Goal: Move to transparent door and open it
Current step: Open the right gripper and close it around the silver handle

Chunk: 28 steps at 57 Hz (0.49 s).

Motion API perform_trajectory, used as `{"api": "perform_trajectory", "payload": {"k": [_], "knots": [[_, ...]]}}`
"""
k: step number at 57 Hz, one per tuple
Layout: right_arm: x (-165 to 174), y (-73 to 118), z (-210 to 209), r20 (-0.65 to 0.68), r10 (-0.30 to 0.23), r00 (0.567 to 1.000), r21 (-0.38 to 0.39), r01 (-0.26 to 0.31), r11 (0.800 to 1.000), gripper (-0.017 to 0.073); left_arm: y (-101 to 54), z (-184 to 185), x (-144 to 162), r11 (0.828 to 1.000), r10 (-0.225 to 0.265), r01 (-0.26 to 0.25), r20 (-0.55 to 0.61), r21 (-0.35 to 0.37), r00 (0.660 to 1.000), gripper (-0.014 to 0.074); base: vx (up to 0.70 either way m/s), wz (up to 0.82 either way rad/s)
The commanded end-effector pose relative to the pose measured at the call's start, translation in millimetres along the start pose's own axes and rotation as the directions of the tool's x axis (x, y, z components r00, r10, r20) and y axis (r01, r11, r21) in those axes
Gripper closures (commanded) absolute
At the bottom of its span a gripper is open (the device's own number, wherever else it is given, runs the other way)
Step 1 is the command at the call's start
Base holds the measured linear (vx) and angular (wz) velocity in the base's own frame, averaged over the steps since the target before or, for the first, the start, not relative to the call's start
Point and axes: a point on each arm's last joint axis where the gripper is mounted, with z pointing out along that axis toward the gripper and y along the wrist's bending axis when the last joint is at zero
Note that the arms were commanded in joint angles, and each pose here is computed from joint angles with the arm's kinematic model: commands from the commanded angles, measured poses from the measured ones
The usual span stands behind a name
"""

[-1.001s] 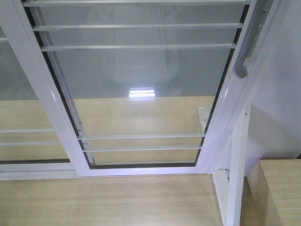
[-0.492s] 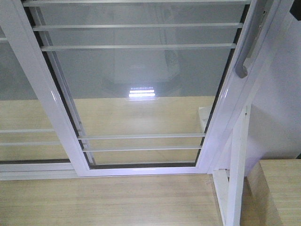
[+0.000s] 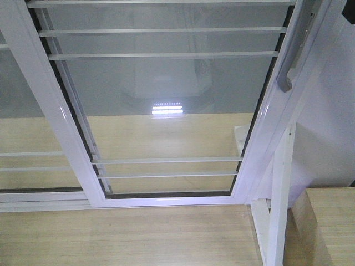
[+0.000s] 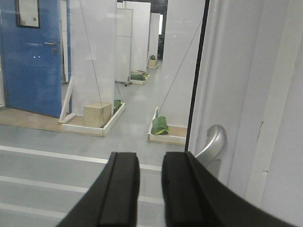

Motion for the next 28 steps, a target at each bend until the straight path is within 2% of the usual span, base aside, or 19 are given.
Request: {"api": "perform_trajectory", "payload": {"k": [1,6,12,19,28], "knots": [[-21,-3.2,-4,0.118,-0.015,0.993,0.020,0.013,1.000,0.0140,1.5,-6,-23,1.000,-0.019,0.020,0.132,-0.012,0.991,0.0264,0.00,0.00],[-21,-3.2,-4,0.119,-0.015,0.993,0.021,0.013,1.000,0.0012,1.5,-6,-23,1.000,-0.019,0.020,0.131,-0.012,0.991,0.0174,0.00,0.00],[-21,-3.3,-4,0.117,-0.005,0.993,0.020,0.003,1.000,-0.0081,1.5,-6,-23,1.000,-0.019,0.020,0.131,-0.012,0.991,0.0106,0.00,0.00],[-15,-2.8,4,0.088,0.024,0.996,0.015,-0.026,1.000,-0.0094,1.5,-6,-23,1.000,-0.019,0.020,0.132,-0.012,0.991,0.0087,0.00,0.00],[9,-1.0,26,-0.034,0.015,0.999,0.006,-0.015,1.000,-0.0059,1.5,-6,-23,1.000,-0.020,0.021,0.132,-0.012,0.991,0.0087,0.00,0.00]]}}
